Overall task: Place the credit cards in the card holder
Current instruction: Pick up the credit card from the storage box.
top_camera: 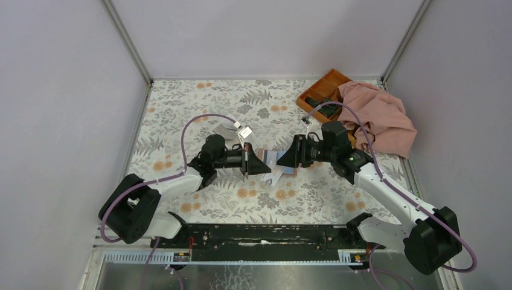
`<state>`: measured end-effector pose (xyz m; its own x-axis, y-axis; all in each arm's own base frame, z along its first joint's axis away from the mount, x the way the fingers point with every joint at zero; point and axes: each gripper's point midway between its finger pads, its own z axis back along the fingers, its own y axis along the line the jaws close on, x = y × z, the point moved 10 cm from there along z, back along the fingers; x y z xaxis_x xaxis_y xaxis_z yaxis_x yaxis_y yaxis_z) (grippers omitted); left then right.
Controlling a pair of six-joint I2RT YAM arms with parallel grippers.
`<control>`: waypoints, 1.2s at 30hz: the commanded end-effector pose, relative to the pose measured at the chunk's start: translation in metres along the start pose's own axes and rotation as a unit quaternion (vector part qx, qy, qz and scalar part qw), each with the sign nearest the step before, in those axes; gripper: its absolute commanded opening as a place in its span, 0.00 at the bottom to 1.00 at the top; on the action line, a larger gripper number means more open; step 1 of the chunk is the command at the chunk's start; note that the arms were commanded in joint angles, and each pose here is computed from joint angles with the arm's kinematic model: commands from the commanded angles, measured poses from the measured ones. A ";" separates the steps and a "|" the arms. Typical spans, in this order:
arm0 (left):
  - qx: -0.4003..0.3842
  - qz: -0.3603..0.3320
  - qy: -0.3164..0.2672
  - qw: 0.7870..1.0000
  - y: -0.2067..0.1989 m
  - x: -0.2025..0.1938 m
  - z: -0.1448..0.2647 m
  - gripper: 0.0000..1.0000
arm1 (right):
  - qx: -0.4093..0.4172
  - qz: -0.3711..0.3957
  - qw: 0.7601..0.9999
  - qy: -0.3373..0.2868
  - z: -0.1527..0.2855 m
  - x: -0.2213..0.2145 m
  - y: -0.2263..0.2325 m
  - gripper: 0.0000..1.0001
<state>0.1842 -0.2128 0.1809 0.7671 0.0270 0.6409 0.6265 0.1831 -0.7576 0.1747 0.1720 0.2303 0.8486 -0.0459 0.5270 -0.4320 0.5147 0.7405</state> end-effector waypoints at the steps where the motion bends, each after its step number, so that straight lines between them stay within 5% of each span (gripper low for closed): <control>1: 0.101 0.008 -0.072 0.992 0.013 0.015 -0.005 0.00 | -0.026 0.042 0.998 -0.046 0.009 0.014 0.009 0.52; 11: 0.226 0.077 -0.134 0.962 0.057 0.019 -0.020 0.00 | -0.149 0.050 0.983 -0.094 0.006 0.014 -0.019 0.49; 19: 0.229 0.101 -0.118 0.961 0.085 0.022 -0.044 0.00 | -0.223 0.039 0.971 -0.075 -0.015 0.016 -0.050 0.00; 36: 0.244 0.122 -0.112 0.956 0.109 0.020 -0.058 0.00 | -0.277 0.015 0.960 -0.033 -0.052 0.014 -0.091 0.00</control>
<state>0.2664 -0.2462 0.0962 0.8350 0.2845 0.4710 0.2314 0.5951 -0.7697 0.2247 0.1618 0.1387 0.8531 -0.0563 0.5186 -0.1862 0.8958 0.4035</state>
